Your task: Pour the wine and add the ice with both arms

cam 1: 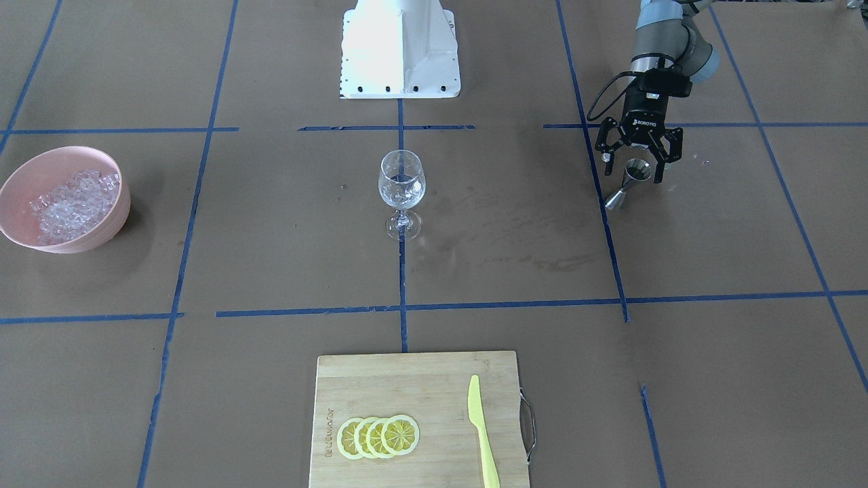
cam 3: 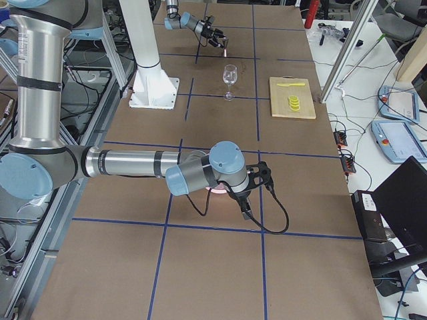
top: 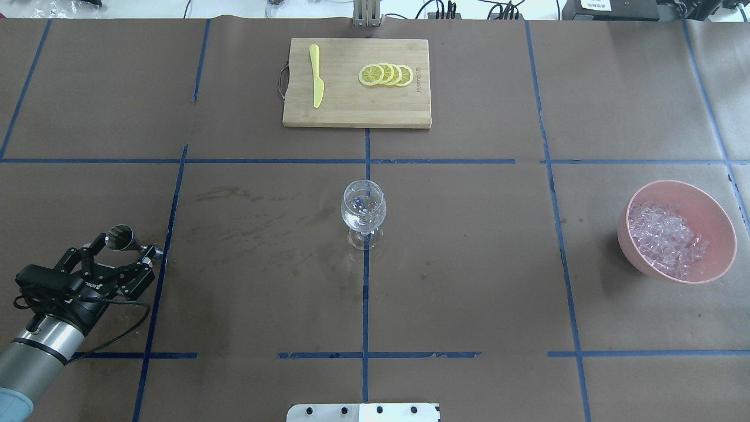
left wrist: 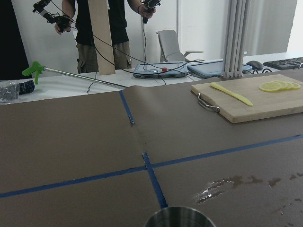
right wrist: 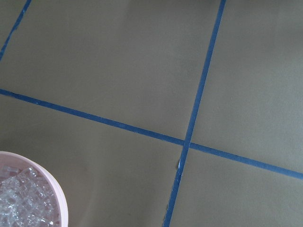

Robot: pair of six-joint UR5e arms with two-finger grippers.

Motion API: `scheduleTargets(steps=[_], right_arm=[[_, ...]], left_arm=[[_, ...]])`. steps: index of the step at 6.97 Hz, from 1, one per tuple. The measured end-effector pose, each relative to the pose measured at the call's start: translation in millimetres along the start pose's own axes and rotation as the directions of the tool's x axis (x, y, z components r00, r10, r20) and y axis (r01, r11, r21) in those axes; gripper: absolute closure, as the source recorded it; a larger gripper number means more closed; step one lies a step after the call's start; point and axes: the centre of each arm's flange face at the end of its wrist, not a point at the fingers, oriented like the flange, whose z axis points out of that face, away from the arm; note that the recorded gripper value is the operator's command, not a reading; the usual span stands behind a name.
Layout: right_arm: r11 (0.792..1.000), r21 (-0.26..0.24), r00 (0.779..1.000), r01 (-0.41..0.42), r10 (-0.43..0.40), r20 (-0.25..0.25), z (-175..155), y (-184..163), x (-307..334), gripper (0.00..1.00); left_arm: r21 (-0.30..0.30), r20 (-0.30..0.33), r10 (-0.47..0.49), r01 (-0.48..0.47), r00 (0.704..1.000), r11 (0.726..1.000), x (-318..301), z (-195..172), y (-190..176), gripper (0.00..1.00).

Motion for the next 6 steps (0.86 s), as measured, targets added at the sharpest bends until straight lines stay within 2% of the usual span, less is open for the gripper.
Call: scheduleTargets(steps=[3, 5, 6], right_arm=[[1.000, 0.000, 1.000, 0.000, 0.000, 0.000, 0, 0, 0, 0.00], [1.000, 0.000, 1.000, 0.001, -0.001, 0.000, 0, 0, 0, 0.00], [1.000, 0.000, 1.000, 0.001, -0.001, 0.000, 0, 0, 0, 0.00]], left_arm=[[-0.005, 0.008, 0.014, -0.014, 1.000, 1.000, 2, 7, 16, 0.11], [-0.005, 0.004, 0.010, -0.010, 1.000, 1.000, 3, 8, 18, 0.28], [-0.005, 0.004, 0.009, -0.009, 1.000, 1.000, 3, 9, 18, 0.43]])
